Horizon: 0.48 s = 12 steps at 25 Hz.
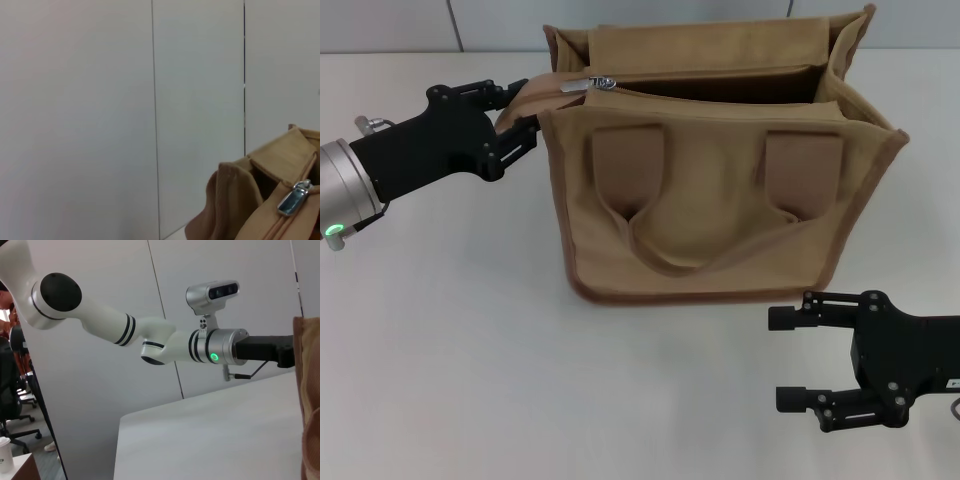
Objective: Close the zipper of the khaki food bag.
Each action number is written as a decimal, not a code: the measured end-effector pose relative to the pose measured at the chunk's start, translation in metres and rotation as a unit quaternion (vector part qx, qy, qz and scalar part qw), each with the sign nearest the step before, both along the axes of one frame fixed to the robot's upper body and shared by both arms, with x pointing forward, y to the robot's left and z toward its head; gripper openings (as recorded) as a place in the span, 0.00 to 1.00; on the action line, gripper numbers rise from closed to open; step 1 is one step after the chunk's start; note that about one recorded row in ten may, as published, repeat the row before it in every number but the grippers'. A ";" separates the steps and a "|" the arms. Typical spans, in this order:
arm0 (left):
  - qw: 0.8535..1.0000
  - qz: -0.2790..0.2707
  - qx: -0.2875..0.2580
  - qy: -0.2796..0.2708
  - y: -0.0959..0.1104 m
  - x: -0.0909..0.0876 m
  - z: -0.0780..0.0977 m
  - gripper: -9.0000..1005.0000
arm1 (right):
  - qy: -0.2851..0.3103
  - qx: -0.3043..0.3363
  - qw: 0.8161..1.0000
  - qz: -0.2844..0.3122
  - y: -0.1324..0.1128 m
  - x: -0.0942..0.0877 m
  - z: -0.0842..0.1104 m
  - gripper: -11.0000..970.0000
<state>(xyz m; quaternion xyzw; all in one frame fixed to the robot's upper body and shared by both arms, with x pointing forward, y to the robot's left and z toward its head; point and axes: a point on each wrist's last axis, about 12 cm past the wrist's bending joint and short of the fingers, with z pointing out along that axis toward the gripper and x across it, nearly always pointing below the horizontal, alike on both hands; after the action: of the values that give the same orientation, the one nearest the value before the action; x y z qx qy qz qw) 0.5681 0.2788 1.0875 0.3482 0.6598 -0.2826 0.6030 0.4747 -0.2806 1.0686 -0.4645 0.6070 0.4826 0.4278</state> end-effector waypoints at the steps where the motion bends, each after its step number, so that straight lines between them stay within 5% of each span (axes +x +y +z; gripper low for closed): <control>1: 1.000 -0.002 -0.001 -0.001 0.000 0.000 0.000 0.41 | 0.000 0.000 1.000 0.000 0.000 0.000 0.000 0.81; 12: 0.998 -0.041 -0.045 -0.028 -0.002 -0.009 0.013 0.17 | -0.003 0.069 0.998 0.009 -0.001 -0.003 0.017 0.81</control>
<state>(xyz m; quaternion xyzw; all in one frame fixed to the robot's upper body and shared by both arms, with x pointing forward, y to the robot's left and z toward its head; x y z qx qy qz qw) 0.5589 0.2768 1.1006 0.3550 0.6141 -0.3268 0.6245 0.4718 -0.2820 1.0855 -0.4411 0.5665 0.5259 0.4561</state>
